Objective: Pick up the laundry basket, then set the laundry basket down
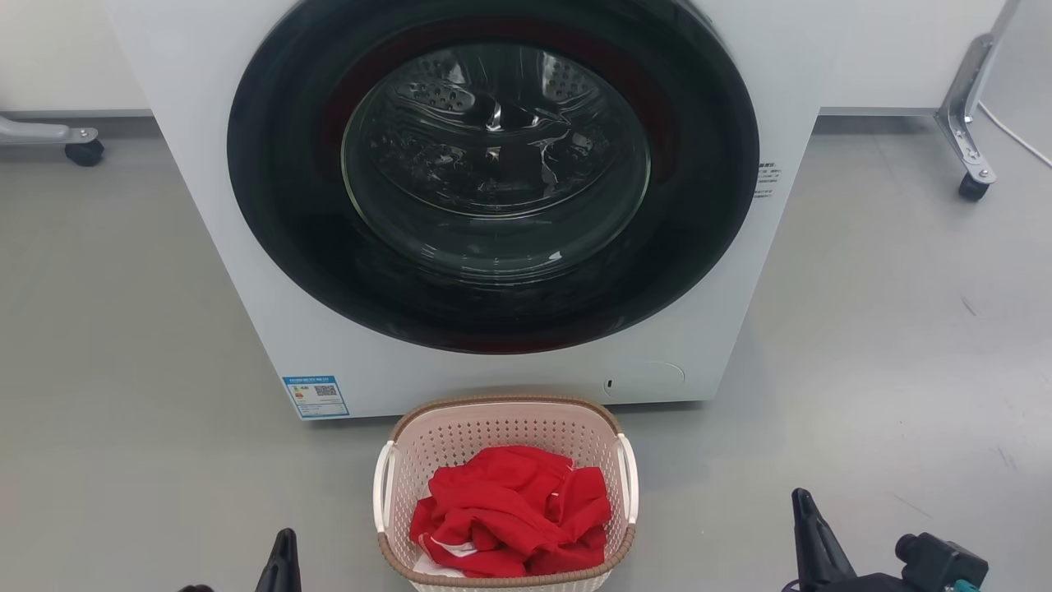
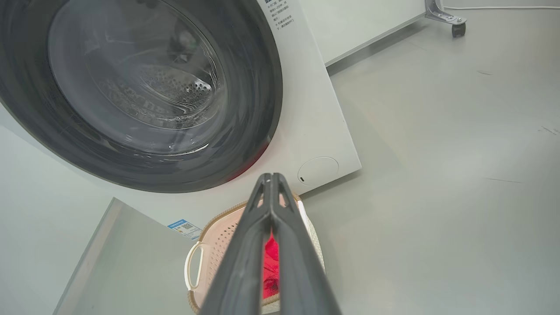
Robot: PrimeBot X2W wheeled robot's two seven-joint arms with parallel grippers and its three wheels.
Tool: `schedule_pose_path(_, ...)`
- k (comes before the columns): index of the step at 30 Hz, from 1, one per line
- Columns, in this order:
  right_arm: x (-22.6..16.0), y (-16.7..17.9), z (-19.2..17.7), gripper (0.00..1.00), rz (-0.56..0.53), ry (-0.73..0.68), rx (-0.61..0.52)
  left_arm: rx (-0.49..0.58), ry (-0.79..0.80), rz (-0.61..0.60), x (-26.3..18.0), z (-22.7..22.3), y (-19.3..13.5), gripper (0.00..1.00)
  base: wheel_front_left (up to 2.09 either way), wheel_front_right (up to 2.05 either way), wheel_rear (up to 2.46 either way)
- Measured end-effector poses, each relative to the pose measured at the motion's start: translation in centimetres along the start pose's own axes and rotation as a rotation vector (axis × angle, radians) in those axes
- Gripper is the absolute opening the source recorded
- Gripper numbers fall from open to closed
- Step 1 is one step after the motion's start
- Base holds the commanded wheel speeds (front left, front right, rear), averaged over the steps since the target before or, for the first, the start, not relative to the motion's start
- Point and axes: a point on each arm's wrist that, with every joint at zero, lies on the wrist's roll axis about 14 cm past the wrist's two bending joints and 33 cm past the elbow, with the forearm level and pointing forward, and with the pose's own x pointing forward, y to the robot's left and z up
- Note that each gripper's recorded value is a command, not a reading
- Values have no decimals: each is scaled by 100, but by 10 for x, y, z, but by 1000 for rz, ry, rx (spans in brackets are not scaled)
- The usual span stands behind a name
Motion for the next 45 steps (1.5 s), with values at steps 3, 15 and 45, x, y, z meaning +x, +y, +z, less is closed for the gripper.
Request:
schedule_pose_path(3, 1, -3, 1, 0, -9, 3, 39, -46, 8, 10, 1, 0, 3, 0, 0, 0, 0)
schedule_pose_path(15, 6, -14, 7, 0, -37, 16, 214, -210, 14, 12, 9, 7, 5, 0, 0, 0, 0)
schedule_pose_path(45, 17, -32, 29, 0, -36, -16, 646, -642, 19, -19, 22, 22, 6, 0, 0, 0, 0)
